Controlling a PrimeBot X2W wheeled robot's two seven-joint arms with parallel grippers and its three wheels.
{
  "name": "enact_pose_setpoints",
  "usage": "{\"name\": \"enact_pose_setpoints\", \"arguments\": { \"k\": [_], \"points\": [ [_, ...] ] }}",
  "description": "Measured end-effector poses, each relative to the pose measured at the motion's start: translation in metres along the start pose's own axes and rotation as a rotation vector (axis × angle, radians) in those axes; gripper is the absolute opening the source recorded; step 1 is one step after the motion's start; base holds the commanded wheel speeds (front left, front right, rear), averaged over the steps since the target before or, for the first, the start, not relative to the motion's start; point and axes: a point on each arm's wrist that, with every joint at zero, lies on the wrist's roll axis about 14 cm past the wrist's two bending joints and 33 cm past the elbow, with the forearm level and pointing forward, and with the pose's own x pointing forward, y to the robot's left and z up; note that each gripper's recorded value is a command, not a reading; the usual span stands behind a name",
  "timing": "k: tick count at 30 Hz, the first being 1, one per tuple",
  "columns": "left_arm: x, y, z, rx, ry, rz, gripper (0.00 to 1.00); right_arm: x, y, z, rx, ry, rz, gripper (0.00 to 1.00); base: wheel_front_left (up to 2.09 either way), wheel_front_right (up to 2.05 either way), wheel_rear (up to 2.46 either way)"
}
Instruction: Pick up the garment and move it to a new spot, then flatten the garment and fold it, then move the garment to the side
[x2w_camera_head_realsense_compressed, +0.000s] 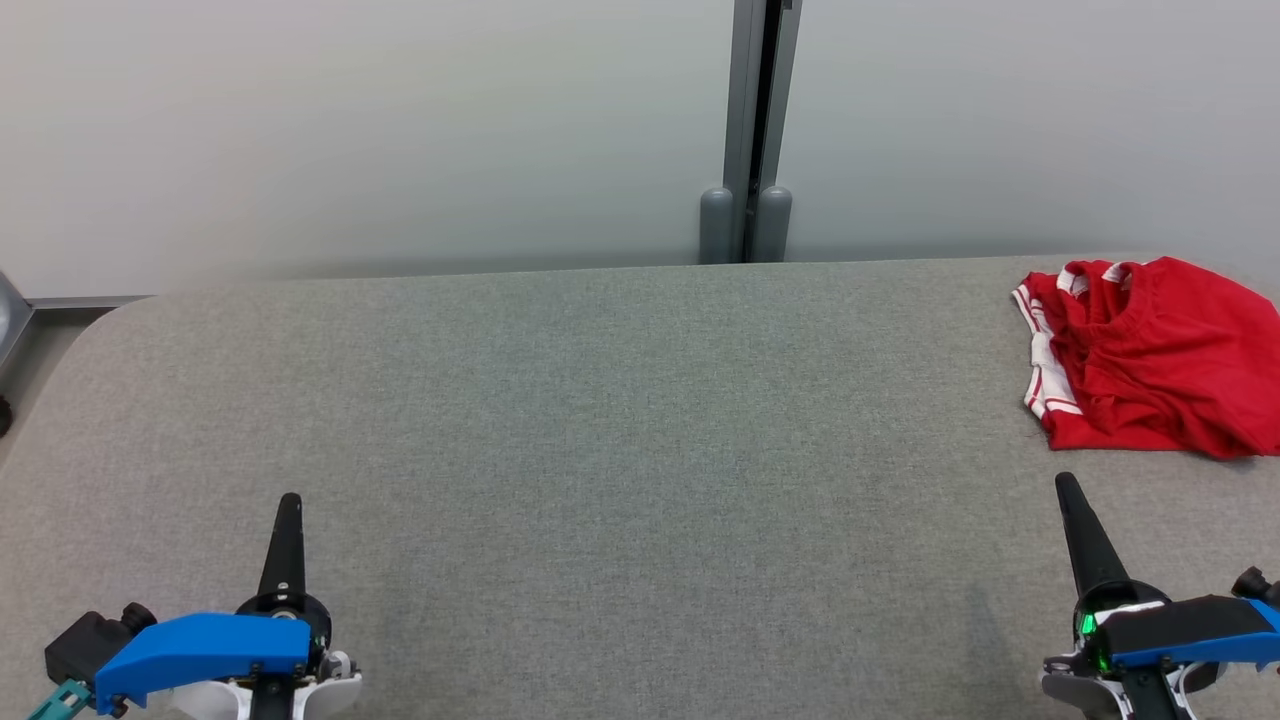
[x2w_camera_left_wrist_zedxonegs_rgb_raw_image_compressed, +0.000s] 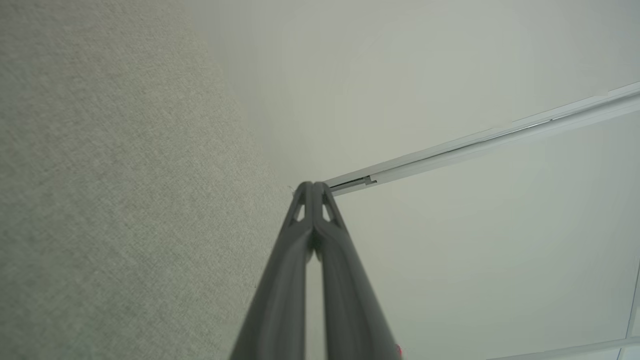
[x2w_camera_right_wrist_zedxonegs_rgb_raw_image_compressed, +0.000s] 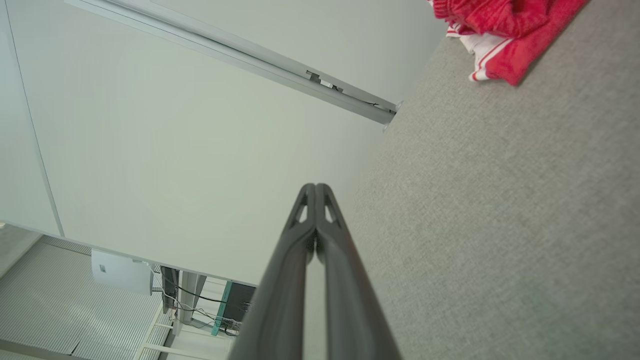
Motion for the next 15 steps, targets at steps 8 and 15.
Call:
{"name": "enact_pose_setpoints", "arguments": {
  "k": [8, 15],
  "points": [
    [0.0015, -0.0021, 0.0025, -0.073, -0.002, -0.009, 0.0, 0.0018, 0.0022, 0.001, 0.072, -0.003, 0.009, 0.0, 0.0, 0.0, 0.0],
    [0.0039, -0.0066, 0.0047, -0.132, -0.003, -0.026, 0.0, 0.0019, 0.0018, 0.0012, 0.132, -0.003, 0.01, 0.0, 0.0, 0.0, 0.0]
  ]
}}
